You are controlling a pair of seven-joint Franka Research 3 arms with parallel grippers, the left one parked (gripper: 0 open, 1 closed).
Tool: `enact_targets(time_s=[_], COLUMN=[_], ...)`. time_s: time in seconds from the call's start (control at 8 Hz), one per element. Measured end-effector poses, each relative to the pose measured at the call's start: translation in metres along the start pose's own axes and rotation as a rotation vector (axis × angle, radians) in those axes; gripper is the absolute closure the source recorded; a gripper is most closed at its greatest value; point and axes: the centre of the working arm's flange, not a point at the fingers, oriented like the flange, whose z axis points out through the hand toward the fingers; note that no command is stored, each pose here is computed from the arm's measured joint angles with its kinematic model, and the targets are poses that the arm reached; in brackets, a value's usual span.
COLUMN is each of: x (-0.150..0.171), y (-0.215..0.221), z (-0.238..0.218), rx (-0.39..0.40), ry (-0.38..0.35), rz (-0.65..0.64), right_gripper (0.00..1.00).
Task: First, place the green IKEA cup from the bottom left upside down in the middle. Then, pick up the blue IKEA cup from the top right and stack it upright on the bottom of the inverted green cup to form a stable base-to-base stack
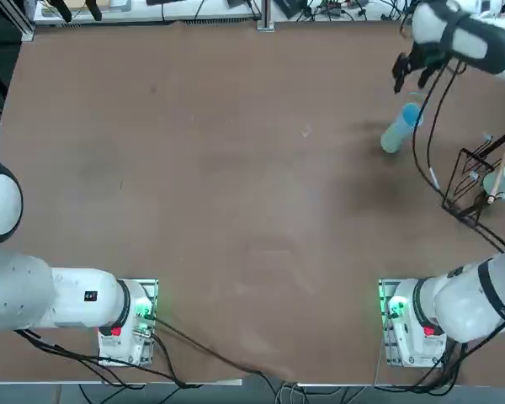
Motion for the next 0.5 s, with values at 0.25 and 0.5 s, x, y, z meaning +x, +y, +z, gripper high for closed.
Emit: enact_targets(time_s=[0.25, 0.5], x=[0.011, 0.018], y=[0.003, 0.006], z=[-0.040, -0.078], rx=[0.001, 0.001], ry=[0.074, 0.146], rz=[0.006, 0.012], right_gripper=[0.00, 0.00])
